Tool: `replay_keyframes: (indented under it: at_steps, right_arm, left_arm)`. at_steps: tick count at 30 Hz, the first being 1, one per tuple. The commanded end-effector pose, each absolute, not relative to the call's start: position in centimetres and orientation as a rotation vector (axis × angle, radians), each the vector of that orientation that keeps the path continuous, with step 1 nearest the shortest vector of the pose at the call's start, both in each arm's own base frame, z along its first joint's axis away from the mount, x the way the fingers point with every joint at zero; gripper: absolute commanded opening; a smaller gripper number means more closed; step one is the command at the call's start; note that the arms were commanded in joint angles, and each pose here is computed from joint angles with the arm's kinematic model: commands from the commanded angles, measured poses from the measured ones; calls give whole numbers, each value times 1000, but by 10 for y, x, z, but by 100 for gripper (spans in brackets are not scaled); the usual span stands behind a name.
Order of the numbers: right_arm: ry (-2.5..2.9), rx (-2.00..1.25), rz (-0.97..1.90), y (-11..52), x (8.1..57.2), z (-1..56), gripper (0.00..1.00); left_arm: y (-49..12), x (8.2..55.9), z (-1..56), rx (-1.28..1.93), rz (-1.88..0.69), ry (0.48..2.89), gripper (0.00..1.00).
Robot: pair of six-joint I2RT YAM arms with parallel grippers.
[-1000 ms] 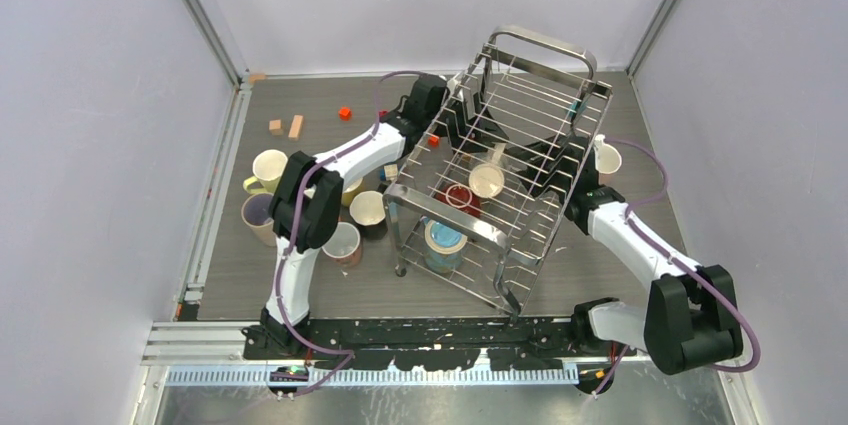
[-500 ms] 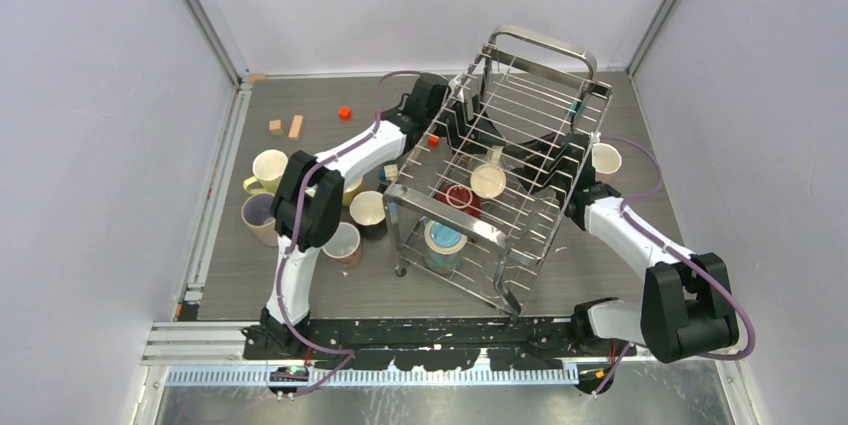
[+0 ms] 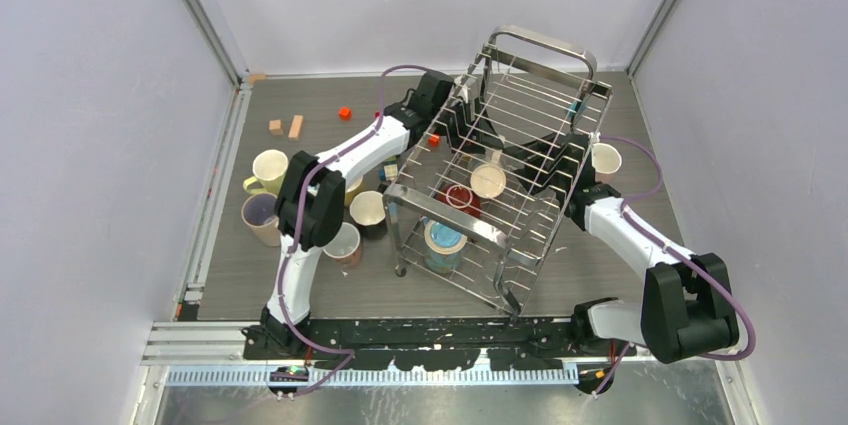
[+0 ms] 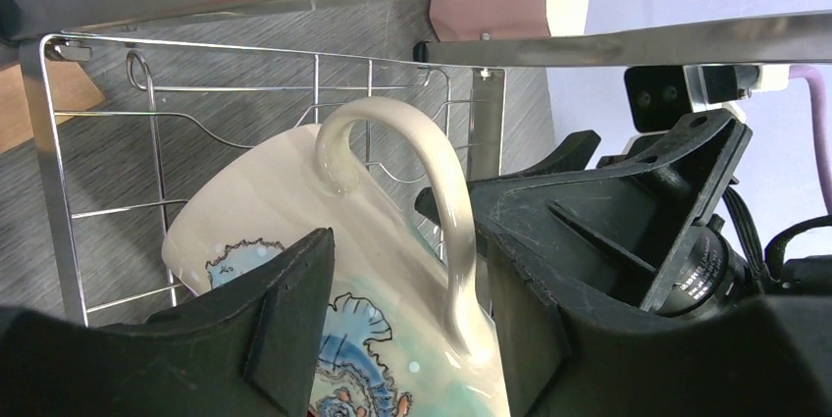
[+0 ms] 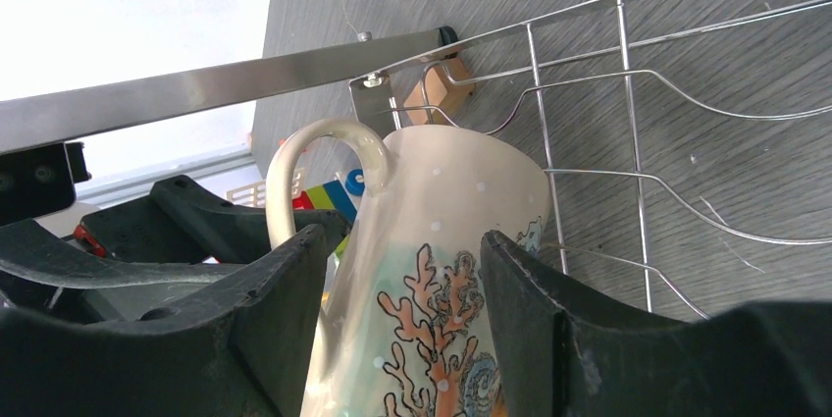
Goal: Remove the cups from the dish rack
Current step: Unload the cup from the dish rack.
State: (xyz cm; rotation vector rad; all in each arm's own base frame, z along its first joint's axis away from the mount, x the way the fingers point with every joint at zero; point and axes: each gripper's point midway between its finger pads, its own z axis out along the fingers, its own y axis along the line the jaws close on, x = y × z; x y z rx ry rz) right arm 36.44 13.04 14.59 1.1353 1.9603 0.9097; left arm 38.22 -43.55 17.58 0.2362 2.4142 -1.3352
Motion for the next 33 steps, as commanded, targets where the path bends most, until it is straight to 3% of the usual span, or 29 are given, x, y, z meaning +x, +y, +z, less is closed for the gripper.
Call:
replay_keyframes:
  at_steps: [1, 33]
  right_arm:
    - [1913, 1079, 919, 129, 367, 166, 63]
    - [1950, 1085, 855, 123, 356, 156, 61]
  left_arm:
    - [-447, 374, 181, 308, -1351, 2402, 59]
    - [-479, 372, 183, 213, -1564, 2380, 38]
